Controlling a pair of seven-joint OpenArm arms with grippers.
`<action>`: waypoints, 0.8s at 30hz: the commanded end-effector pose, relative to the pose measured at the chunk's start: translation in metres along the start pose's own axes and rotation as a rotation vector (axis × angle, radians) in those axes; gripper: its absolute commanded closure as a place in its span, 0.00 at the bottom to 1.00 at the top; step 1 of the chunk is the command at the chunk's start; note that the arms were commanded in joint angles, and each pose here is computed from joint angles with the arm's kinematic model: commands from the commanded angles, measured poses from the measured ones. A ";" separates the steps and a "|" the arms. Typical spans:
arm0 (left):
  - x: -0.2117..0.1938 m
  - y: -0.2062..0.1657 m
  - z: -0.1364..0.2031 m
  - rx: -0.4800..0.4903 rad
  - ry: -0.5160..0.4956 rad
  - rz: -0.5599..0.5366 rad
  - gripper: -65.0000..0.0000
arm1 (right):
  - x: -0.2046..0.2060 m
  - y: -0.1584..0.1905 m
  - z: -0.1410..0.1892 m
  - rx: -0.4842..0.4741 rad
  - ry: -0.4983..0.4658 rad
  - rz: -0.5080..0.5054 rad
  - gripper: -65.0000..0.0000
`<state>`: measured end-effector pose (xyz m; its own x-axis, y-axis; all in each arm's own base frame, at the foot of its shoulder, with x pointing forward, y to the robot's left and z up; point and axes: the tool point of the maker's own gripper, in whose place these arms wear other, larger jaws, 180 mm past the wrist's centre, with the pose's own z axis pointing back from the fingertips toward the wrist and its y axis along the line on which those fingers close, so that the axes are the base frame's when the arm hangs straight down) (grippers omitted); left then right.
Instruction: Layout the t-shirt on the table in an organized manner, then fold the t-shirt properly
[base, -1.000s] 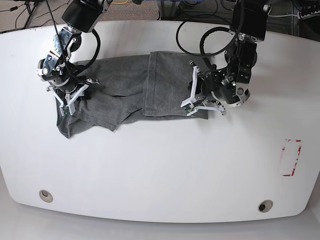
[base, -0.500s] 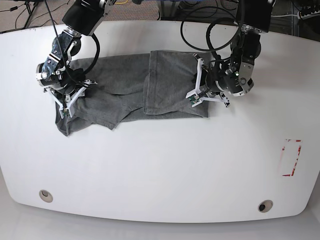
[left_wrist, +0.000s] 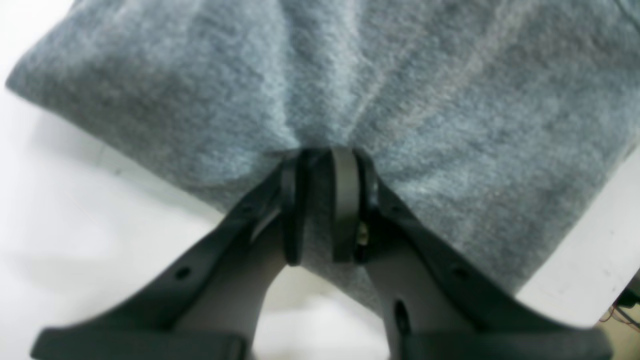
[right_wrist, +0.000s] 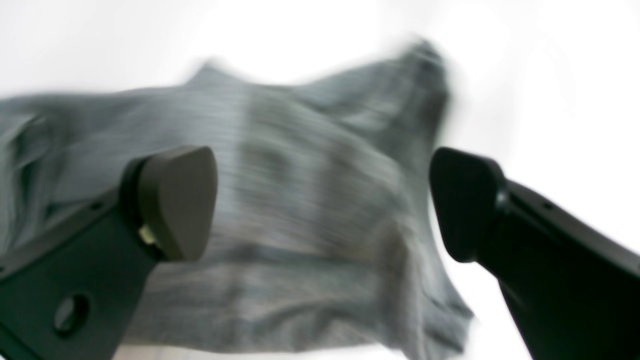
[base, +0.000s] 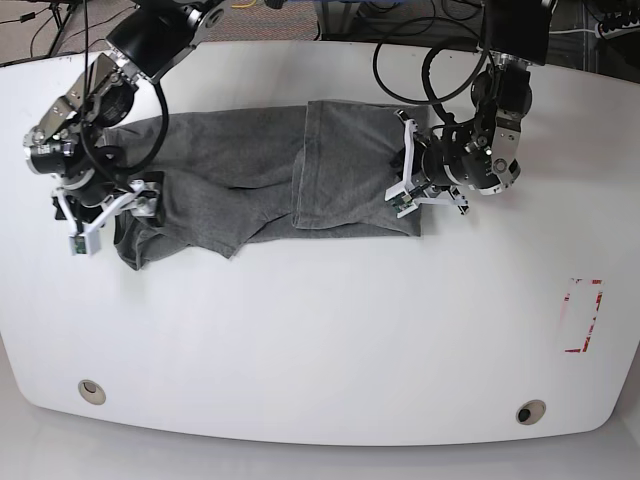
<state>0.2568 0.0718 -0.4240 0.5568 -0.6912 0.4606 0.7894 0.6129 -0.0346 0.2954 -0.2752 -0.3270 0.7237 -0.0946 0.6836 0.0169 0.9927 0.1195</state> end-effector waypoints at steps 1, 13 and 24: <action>-0.020 0.012 0.000 0.044 0.103 -0.010 0.89 | 0.008 -0.018 0.003 0.003 -0.036 -0.044 0.00; -0.015 0.022 -0.002 0.051 0.104 -0.008 0.89 | -0.004 -0.064 -0.018 0.133 -0.037 -0.214 0.00; -0.009 0.026 0.000 0.061 0.097 -0.017 0.89 | -0.036 -0.084 -0.029 0.147 0.014 -0.316 0.00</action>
<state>0.2741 0.0748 -0.4225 0.5536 -0.6962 0.4570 0.7881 0.6153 -0.0174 0.2789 -0.3431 -0.3975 0.7410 -0.4023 0.5376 0.1604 0.8835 0.4401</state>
